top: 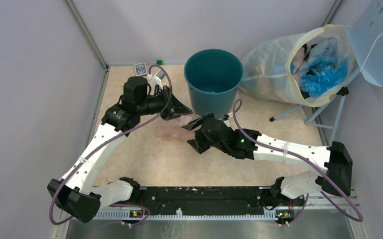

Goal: Put the trash bags into the trash bin

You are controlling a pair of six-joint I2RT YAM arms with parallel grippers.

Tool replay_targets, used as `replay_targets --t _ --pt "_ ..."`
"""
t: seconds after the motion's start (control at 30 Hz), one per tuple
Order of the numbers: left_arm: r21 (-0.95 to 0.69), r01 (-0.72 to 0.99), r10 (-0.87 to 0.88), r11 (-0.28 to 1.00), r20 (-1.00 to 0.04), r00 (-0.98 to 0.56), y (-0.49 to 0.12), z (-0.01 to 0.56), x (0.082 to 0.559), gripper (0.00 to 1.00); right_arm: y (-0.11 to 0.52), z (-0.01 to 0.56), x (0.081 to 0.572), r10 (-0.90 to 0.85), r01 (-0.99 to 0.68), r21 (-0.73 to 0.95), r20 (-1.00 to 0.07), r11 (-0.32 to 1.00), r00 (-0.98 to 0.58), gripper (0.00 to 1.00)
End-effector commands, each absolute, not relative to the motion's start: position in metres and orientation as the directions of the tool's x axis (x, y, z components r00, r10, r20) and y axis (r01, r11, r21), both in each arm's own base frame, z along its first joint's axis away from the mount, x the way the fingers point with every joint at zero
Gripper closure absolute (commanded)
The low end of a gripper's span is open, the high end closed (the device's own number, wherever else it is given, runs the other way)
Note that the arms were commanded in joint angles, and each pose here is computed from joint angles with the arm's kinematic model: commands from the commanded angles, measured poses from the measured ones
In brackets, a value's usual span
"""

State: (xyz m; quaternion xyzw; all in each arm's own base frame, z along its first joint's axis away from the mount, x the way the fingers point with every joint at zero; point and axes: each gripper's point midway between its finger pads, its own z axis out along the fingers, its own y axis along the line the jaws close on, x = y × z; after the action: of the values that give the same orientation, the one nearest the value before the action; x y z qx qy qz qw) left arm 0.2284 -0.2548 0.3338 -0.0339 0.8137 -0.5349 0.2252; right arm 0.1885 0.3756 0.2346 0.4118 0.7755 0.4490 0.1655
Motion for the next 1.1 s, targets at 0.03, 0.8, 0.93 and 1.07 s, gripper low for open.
replay_targets --t 0.03,0.8,0.93,1.07 --pt "-0.880 0.301 -0.278 0.366 -0.412 -0.868 -0.257 0.363 0.221 1.00 0.391 0.249 0.191 0.773 0.507 0.838 0.181 0.202 -0.608 0.30" --pt "-0.901 0.302 -0.312 0.310 -0.397 -0.863 -0.259 0.374 0.221 1.00 0.393 0.189 0.221 0.807 0.586 0.774 0.176 0.240 -0.564 0.31" --pt "-0.902 0.296 -0.325 0.313 -0.395 -0.859 -0.258 0.373 0.221 1.00 0.404 0.197 0.229 0.796 0.559 0.782 0.139 0.277 -0.589 0.56" --pt "-0.888 0.280 -0.358 0.364 -0.411 -0.839 -0.250 0.368 0.230 1.00 0.385 0.195 0.219 0.785 0.545 0.765 0.085 0.344 -0.614 0.89"
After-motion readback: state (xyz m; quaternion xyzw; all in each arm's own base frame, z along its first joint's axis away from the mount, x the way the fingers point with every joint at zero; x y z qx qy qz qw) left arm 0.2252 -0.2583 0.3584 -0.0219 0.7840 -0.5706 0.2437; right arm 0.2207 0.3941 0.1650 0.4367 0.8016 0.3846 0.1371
